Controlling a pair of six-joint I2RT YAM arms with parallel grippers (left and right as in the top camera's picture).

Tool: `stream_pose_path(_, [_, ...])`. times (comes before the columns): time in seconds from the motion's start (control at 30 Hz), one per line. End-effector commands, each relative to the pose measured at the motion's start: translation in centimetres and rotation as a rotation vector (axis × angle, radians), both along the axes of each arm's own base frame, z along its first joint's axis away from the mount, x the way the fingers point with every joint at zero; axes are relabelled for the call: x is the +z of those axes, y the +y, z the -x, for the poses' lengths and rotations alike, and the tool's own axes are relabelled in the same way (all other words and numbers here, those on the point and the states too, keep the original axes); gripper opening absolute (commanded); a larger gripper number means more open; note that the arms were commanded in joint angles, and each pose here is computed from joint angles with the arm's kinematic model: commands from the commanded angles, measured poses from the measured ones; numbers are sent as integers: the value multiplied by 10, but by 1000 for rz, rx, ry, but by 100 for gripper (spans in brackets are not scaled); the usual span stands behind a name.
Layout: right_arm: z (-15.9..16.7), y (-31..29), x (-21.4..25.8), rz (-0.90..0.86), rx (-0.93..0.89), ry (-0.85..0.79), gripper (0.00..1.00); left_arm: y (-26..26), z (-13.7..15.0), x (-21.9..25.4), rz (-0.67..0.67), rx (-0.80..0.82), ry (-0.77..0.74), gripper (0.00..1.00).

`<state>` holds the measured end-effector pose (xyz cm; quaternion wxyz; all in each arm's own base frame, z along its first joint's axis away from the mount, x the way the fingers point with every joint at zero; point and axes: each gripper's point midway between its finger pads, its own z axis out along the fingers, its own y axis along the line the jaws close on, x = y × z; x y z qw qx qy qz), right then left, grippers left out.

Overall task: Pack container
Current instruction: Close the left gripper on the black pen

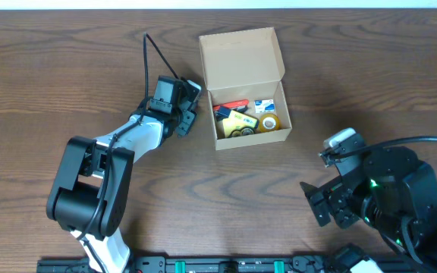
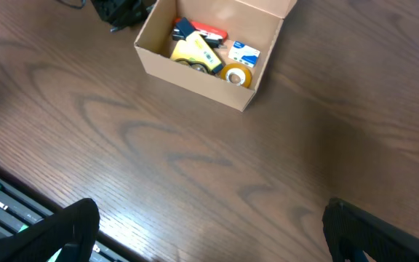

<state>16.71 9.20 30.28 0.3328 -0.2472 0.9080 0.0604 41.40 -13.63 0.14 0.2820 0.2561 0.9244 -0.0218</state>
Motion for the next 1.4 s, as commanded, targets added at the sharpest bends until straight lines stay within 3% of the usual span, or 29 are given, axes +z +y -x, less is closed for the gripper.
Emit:
stream_pose_path(0.0, [-2,-5,1,-2,-35,-3,99,28,8,-28,-110,91,54,60])
stream_pose_path(0.2, [-2,-5,1,-2,-35,-3,99,38,6,-29,-61,168,70,60])
stream_pose_path(0.43, [-2,-5,1,-2,-35,-3,99,17,23,-34,36,101,158,47])
stream_pose_path(0.57, [-2,-5,1,-2,-35,-3,99,18,28,-36,57,140,188,52])
stream_pose_path(0.7, [-2,-5,1,-2,-35,-3,99,18,28,-37,87,203,205,50])
stream_pose_path(1.17, [-2,-5,1,-2,-35,-3,99,24,45,-44,74,246,283,8])
stream_pose_path(1.37, [-2,-5,1,-2,-35,-3,99,32,43,-43,76,266,285,6])
